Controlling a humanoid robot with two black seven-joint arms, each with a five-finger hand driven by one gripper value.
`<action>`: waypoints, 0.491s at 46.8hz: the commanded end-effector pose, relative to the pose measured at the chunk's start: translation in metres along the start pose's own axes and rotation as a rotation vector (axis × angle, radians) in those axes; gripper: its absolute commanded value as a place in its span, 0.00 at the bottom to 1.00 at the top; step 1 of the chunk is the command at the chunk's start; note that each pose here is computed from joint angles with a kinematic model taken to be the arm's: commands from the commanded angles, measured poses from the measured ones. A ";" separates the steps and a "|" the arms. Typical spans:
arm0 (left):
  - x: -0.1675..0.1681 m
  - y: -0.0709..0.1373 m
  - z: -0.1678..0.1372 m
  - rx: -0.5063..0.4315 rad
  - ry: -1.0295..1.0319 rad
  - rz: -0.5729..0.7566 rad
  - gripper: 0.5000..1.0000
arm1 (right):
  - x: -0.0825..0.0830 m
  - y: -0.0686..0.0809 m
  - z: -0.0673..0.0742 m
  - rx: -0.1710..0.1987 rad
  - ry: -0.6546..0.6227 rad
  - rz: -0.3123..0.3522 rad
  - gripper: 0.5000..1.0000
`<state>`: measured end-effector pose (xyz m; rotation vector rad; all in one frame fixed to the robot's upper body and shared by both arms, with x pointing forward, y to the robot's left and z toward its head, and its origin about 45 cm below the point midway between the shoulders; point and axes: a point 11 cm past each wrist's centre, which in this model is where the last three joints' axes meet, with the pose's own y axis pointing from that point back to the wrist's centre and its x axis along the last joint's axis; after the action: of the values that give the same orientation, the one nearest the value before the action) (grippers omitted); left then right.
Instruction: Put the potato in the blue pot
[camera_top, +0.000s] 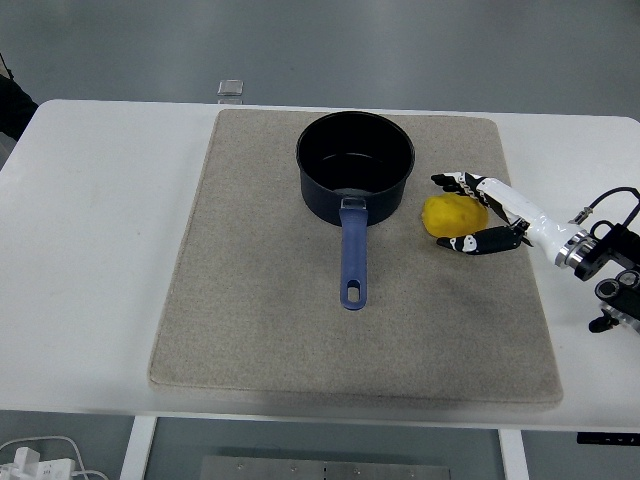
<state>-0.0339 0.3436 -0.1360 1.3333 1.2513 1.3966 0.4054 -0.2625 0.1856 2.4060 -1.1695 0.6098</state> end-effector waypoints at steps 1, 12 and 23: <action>0.000 0.000 0.000 0.000 0.000 0.000 1.00 | 0.004 0.000 0.001 -0.002 0.012 0.020 0.32; 0.000 0.000 0.000 0.000 0.000 0.000 1.00 | 0.002 -0.001 0.006 -0.016 0.022 0.018 0.00; 0.000 0.000 0.000 0.000 0.000 0.000 1.00 | 0.001 -0.003 0.010 -0.029 0.037 0.018 0.00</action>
<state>-0.0339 0.3436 -0.1360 1.3335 1.2511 1.3970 0.4091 -0.2668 0.1763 2.3540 -1.1759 0.6311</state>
